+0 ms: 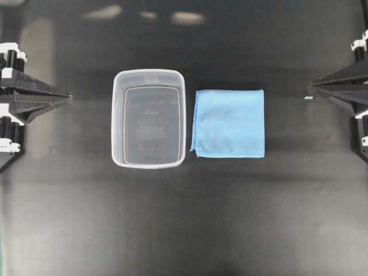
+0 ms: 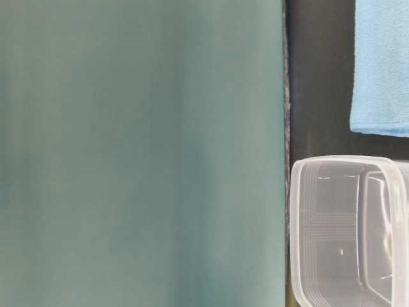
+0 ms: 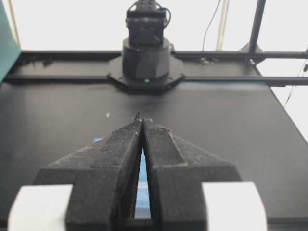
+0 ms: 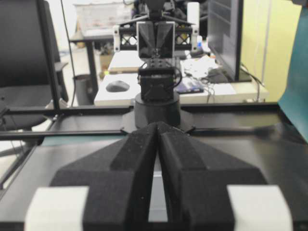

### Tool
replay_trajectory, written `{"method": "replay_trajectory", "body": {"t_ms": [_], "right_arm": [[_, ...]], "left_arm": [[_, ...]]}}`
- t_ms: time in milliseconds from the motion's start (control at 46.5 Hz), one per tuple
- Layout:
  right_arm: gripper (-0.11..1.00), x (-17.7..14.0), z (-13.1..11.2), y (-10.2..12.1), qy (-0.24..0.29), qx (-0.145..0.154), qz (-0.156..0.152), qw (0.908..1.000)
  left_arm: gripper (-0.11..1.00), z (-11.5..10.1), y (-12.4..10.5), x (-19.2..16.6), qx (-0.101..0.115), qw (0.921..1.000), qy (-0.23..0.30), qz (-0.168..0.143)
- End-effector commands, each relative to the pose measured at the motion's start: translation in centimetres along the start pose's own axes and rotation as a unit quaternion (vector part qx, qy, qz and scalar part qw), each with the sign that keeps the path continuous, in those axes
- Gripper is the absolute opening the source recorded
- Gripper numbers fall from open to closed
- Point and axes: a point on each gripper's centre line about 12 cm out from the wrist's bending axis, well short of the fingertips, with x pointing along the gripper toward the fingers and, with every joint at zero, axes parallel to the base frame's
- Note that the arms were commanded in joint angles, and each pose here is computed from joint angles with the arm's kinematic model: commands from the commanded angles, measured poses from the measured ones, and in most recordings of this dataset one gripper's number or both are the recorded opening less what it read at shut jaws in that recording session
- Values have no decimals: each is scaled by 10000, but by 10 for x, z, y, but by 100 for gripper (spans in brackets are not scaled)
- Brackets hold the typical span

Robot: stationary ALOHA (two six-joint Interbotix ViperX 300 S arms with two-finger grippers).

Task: Place the blue towel into the container with the left arm.
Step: 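Move the left gripper from rest toward the blue towel, then lower the open left gripper onto the blue towel's center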

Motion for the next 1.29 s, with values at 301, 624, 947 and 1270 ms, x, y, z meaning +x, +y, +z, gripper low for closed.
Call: {"method": "replay_trajectory", "body": {"t_ms": [301,624,947,1270], "right_arm": [[0,-6,-2,-1,268,37,-30,9996],[0,-19,-6,-1,475,99,-30,9988],[58,-25,-7,-1,574,260,-38,9980],[76,-34,1,-1,375,260,-31,9990]], "left_arm": [[0,38,8,59,55,9906,1355,156],[0,26,12,134,97,9625,2706,183],[17,-1,18,216,218,9276,3724,173],[89,-64,25,286,453,8777,4770,52]]}}
